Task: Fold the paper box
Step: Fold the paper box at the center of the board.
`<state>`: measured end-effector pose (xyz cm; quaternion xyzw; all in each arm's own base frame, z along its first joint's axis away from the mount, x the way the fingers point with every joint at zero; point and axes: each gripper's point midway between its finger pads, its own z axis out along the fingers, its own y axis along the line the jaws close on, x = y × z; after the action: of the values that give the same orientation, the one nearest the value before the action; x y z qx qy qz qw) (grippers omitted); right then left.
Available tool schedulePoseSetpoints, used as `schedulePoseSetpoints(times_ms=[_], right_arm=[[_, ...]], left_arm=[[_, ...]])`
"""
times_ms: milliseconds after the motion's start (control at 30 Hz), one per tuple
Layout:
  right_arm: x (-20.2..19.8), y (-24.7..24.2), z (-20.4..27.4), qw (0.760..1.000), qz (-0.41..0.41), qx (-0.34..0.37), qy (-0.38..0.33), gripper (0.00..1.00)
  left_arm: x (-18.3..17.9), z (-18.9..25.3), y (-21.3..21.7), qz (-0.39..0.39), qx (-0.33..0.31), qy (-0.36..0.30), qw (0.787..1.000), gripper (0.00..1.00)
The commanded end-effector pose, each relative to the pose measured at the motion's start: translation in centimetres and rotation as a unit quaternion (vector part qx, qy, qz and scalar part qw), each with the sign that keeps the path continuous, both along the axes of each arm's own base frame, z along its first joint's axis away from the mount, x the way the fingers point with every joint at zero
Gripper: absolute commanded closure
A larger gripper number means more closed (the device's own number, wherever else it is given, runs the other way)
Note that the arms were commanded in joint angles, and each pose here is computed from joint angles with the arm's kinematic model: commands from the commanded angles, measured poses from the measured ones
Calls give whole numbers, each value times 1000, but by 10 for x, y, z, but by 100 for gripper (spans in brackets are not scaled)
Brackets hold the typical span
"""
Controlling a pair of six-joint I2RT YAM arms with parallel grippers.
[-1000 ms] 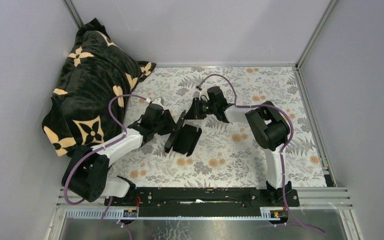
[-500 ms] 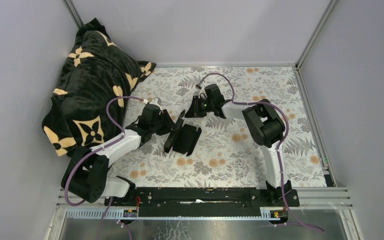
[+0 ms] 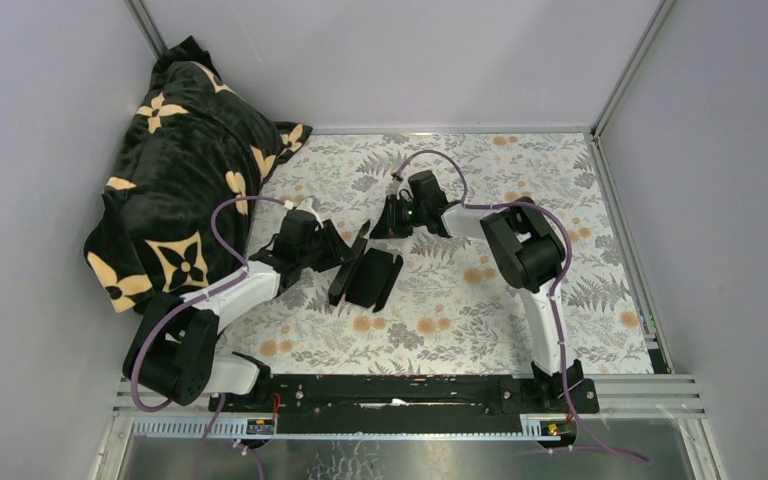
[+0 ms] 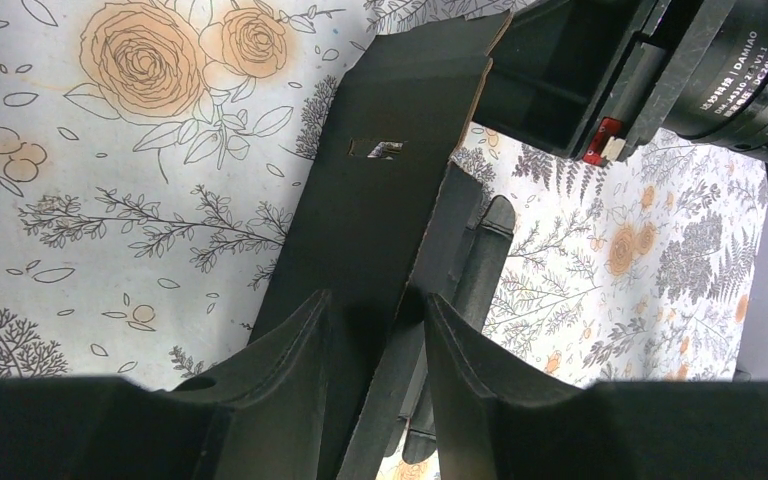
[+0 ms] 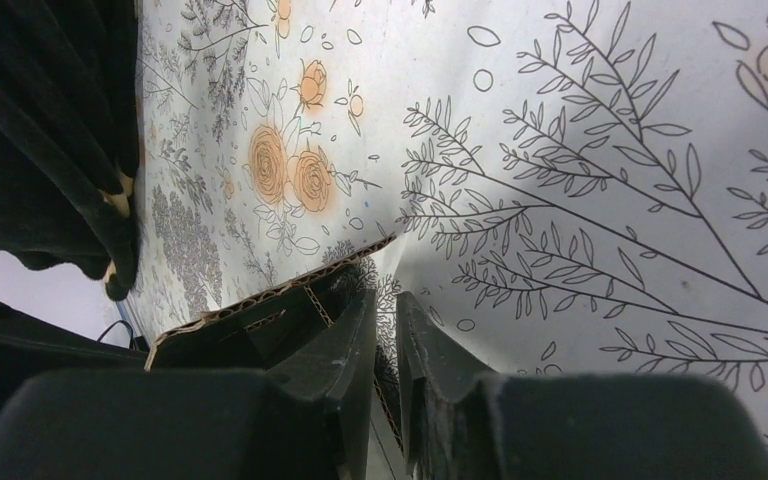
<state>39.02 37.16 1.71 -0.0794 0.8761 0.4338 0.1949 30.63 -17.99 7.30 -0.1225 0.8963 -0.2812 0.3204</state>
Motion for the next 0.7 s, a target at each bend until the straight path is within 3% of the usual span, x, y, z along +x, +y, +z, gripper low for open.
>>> schedulePoseSetpoints(times_ms=[0, 667], right_arm=[[11, 11, 15, 999, 8, 31, -16, 80], [-13, 24, 33, 996, 48, 76, -21, 80]], left_arm=[[-16, -23, 13, 4, 19, 38, 999, 56], [-15, -24, 17, 13, 14, 40, 999, 55]])
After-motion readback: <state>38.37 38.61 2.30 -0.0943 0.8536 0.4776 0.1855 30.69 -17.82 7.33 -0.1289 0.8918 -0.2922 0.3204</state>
